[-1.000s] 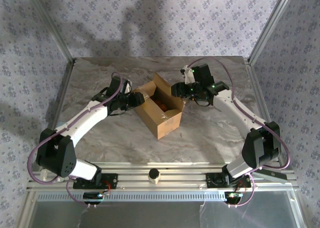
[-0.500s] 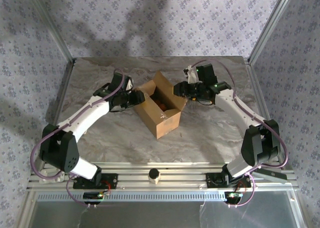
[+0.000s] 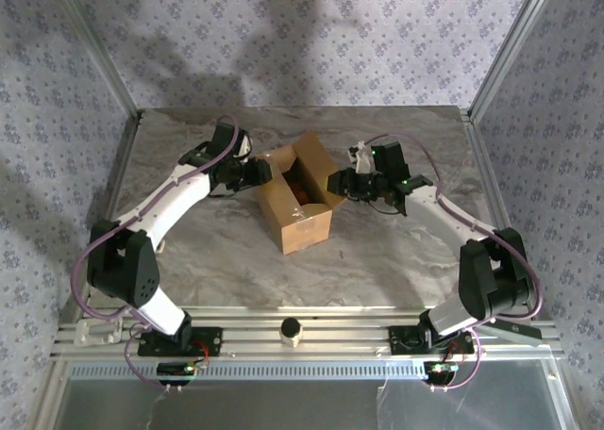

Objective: Unpack the express box

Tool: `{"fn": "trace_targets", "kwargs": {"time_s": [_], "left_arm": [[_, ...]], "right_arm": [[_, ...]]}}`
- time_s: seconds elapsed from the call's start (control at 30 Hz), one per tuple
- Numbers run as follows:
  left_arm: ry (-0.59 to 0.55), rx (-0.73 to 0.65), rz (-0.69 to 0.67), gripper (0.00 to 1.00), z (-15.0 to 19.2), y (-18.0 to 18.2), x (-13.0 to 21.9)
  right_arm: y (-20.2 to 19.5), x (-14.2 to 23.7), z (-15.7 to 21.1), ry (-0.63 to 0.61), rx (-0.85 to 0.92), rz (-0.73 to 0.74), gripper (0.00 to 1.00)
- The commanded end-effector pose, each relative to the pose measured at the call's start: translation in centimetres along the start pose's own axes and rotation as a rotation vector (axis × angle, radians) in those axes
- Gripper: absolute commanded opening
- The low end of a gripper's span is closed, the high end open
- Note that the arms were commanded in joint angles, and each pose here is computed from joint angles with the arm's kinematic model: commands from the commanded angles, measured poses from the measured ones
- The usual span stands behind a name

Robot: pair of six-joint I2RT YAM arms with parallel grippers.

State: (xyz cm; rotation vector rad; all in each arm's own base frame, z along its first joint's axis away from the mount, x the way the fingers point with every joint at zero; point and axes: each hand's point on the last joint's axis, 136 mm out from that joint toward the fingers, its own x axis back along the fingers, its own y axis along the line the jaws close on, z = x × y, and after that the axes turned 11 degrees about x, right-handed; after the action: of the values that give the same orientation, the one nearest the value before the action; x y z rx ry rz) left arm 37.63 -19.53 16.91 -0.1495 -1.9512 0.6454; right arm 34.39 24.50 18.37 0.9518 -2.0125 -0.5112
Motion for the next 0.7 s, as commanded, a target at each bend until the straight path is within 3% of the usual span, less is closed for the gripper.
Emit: {"fn": "trace_targets", "kwargs": {"time_s": [0.0,0.4,0.67], "left_arm": [[0.029,-0.016,-0.163,0.51,0.2,3.3,0.4],[0.086,-0.033,-0.259,0.52,0.1,2.4,4.2],[0.128,-0.130,-0.334,0.52,1.4,-0.1,4.9]], "right_arm": [[-0.5,0.5,0.6,-0.026,-0.017,0.087,0.25],[1.9,0.3,1.4,-0.071,0.051,0.205,0.25],[2.8,-0.7,1.8,-0.069,0.050,0.212,0.25]]}}
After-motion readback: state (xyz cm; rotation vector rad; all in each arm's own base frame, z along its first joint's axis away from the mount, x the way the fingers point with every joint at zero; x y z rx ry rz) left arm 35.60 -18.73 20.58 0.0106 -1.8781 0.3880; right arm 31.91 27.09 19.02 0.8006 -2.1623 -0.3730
